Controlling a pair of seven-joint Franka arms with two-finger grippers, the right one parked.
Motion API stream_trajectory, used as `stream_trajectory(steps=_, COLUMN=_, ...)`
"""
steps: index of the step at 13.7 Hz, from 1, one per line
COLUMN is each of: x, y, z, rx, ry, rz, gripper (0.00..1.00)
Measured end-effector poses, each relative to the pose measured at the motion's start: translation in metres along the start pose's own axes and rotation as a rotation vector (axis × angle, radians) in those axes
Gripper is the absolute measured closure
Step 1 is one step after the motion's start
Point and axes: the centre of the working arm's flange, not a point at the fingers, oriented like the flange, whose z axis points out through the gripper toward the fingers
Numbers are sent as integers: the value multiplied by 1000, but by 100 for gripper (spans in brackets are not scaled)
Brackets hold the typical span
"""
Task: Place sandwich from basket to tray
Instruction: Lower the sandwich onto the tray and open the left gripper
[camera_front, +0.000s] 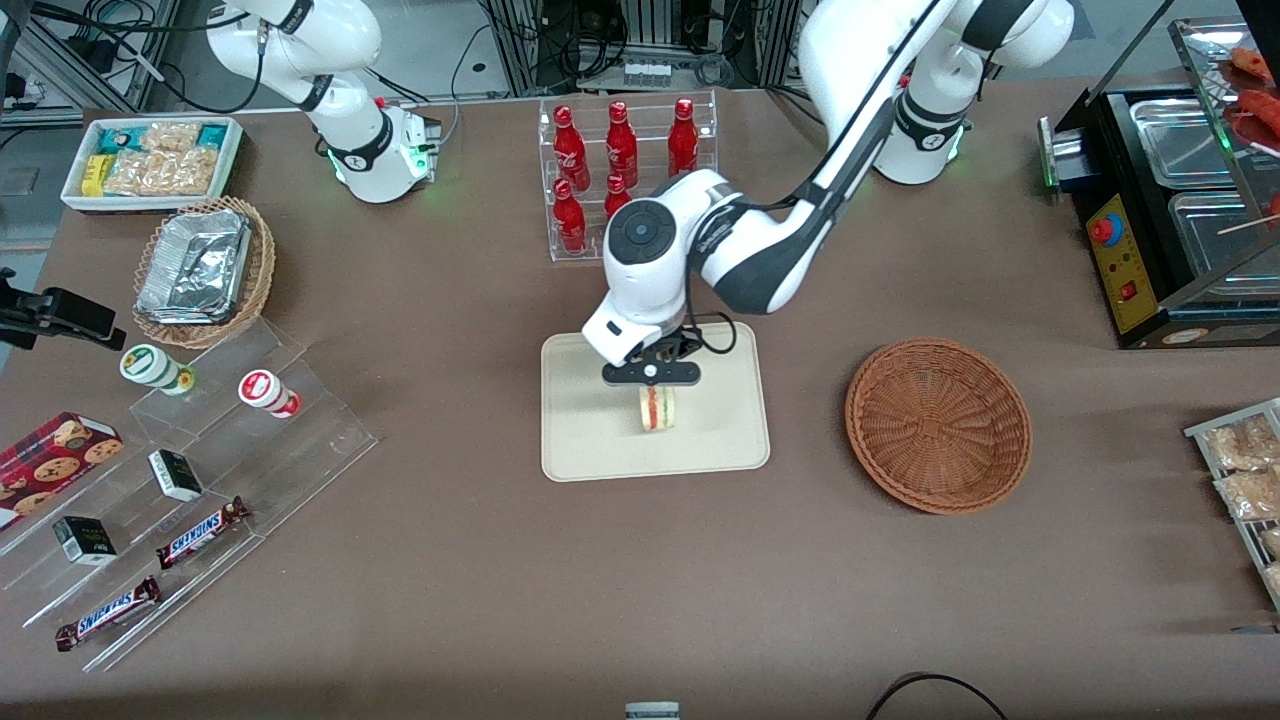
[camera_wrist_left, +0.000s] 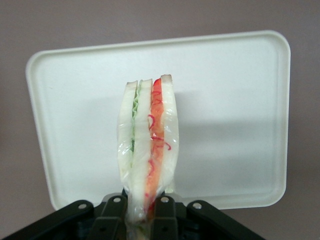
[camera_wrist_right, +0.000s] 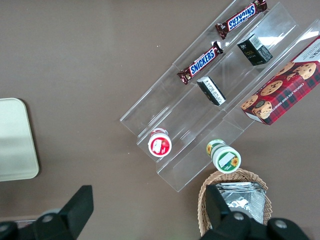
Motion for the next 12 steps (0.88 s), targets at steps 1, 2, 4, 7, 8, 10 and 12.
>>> stream_trajectory(steps=1, x=-3, y=7, z=14, rx=-7, ry=1, rz=10, gripper=83)
stream_trajectory(steps=2, x=-5, y=12, z=28, rx=-11, ry=0, rz=13, gripper=83)
stream_trajectory(steps=4, x=-9, y=18, z=55, rx=-5, ry=-12, rz=10, gripper=83)
stream_trajectory(steps=7, x=-17, y=25, z=77, rx=15, ry=-26, rz=11, gripper=83)
stream_trajectory(steps=8, x=-19, y=26, z=80, rx=23, ry=-22, rz=8, gripper=83)
stream_trajectory(steps=10, x=-20, y=27, z=80, rx=36, ry=-5, rz=7, gripper=68)
stream_trajectory(steps=12, x=-16, y=27, z=76, rx=35, ry=7, rz=0, gripper=45)
